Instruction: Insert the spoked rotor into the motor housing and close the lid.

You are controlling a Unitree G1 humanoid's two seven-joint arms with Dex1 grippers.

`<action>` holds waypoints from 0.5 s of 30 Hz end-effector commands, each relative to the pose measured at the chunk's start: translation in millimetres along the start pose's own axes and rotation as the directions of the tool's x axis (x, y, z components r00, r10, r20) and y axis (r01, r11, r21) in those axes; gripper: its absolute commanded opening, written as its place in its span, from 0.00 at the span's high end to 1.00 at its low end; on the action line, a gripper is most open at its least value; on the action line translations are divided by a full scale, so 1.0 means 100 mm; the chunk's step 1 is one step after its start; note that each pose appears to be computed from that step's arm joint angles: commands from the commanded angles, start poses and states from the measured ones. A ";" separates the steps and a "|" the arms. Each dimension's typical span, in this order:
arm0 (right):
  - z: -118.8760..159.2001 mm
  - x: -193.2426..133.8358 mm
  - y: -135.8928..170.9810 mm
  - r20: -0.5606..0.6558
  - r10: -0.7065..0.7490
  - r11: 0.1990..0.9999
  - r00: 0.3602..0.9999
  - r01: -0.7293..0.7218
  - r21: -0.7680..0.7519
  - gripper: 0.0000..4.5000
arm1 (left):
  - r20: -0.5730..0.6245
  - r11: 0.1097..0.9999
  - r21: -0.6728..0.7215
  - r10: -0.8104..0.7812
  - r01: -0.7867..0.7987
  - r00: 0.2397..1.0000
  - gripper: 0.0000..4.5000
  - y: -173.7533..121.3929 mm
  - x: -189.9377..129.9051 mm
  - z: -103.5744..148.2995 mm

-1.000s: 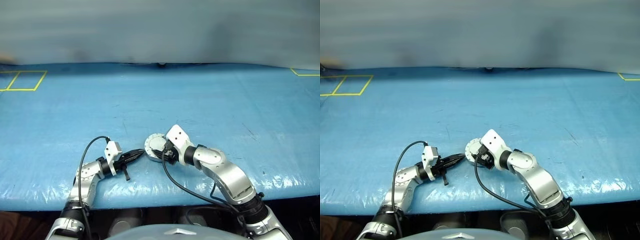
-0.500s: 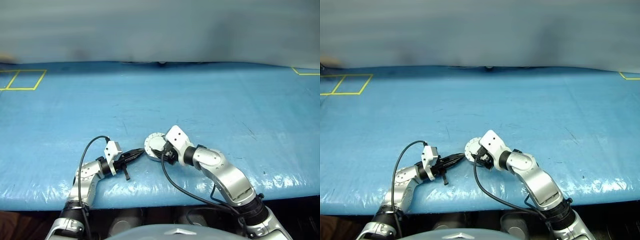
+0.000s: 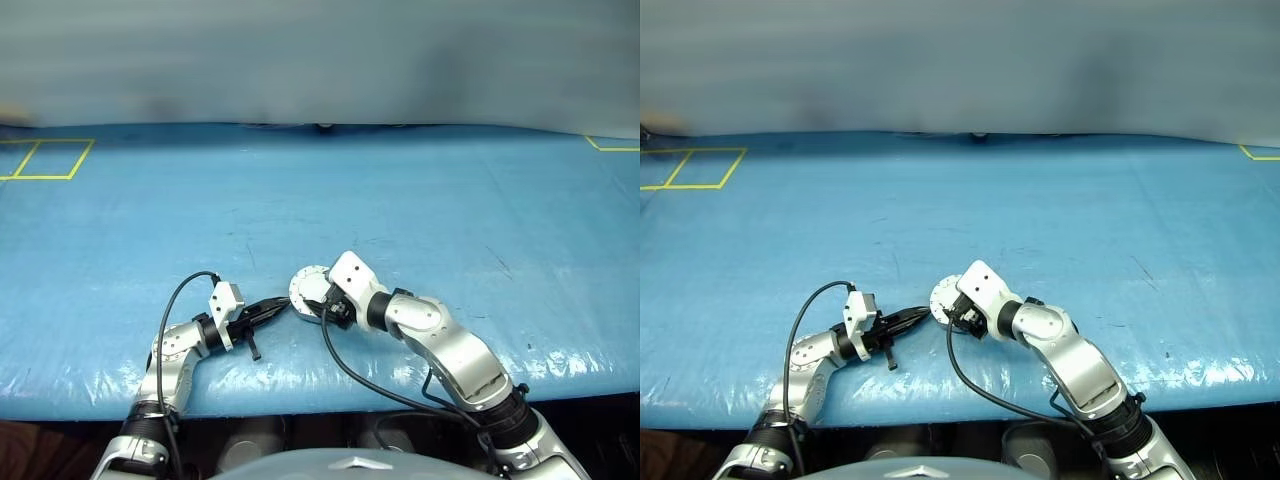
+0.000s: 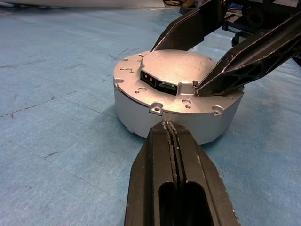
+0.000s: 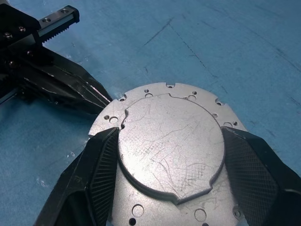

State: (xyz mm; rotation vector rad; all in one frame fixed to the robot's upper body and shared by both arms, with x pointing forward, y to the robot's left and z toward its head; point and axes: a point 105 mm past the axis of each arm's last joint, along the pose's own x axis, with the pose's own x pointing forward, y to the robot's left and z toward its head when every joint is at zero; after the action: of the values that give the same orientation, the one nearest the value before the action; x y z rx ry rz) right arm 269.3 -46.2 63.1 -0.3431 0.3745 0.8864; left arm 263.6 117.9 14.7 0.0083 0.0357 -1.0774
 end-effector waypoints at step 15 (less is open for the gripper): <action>-0.56 0.01 -0.04 -0.212 -0.020 0.995 0.977 0.040 0.090 0.33 | 0.080 0.999 0.008 0.041 -0.042 0.996 1.00 0.12 -0.02 0.22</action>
State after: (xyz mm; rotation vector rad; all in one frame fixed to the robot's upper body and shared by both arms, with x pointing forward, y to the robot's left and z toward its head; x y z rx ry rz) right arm 269.0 -46.9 61.2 -0.3370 0.3831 0.8859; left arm 270.8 126.2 24.9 -0.0318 0.0061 -1.0329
